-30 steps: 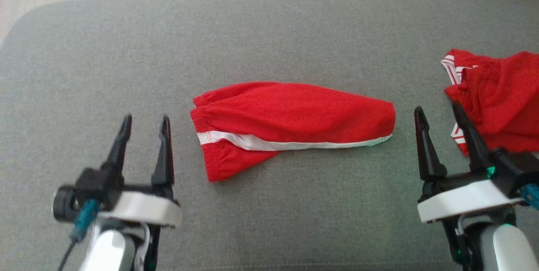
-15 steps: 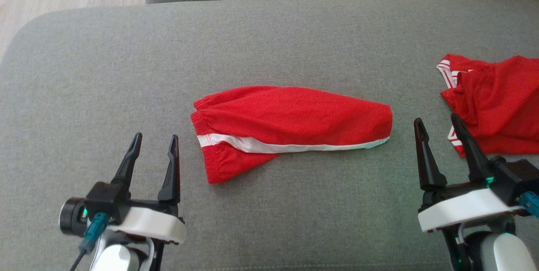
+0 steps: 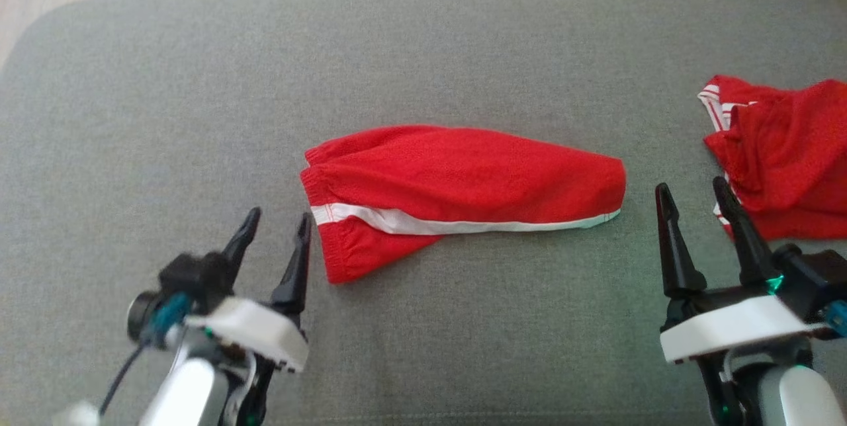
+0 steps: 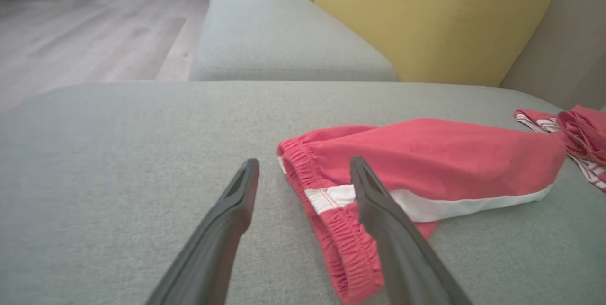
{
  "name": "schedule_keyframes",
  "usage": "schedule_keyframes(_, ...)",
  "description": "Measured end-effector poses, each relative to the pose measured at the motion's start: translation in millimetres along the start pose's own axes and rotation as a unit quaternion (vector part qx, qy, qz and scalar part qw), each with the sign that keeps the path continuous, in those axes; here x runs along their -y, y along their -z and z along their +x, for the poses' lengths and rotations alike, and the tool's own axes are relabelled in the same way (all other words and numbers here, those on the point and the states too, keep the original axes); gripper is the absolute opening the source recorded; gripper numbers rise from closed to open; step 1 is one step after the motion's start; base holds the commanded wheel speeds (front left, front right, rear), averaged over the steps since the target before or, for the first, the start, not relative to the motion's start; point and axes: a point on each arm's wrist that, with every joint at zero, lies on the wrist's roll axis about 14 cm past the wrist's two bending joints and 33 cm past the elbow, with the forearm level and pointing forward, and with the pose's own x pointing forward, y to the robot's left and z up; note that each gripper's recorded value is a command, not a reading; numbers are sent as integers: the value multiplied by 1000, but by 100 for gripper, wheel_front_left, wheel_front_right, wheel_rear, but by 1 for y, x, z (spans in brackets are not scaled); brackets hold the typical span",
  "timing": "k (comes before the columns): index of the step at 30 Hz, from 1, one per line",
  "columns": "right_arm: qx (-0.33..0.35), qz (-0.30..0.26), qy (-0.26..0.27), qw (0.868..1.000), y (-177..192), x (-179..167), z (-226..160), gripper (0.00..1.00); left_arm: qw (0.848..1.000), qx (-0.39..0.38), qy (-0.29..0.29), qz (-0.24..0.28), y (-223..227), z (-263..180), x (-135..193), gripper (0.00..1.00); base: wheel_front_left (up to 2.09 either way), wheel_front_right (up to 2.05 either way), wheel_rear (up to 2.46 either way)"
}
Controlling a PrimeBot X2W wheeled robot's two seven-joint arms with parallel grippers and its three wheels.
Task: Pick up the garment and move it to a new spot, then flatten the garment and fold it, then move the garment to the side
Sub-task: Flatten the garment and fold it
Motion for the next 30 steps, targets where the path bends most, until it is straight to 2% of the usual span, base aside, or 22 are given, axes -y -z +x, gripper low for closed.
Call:
schedule_keyframes(8, -19, 9, 5, 1000, 14, 3, 2, 100, 991, -119, 36, -58, 51, 27, 10, 100, 0, 0, 0)
schedule_keyframes(16, -28, 11, 19, 999, 21, 13, 0, 100, 986, -139, 54, -80, 63, 36, 17, 100, 0, 0, 0)
schedule_keyframes(17, -29, 11, 20, 999, 22, 13, 0, 100, 985, -139, 58, -84, 64, 36, 18, 94, 0, 0, 0)
schedule_keyframes(18, -29, 12, 21, 999, 22, 14, 1, 100, 985, -140, 58, -86, 65, 36, 19, 45, 0, 0, 0)
schedule_keyframes(20, -30, 14, 21, 999, 23, 14, 1, 100, 985, -134, 62, -86, 64, 36, 20, 12, 0, 0, 0)
schedule_keyframes(21, -31, 14, 22, 999, 23, 15, 2, 100, 986, -129, 62, -84, 63, 37, 20, 0, 0, 0, 0)
schedule_keyframes(25, -33, 14, 21, 999, 25, 15, 5, 100, 989, -111, 64, -76, 55, 40, 19, 0, 0, 0, 0)
schedule_keyframes(30, -85, 10, 23, 996, 54, 16, 5, 100, 990, -102, 65, -76, 52, 39, 20, 0, 0, 0, 0)
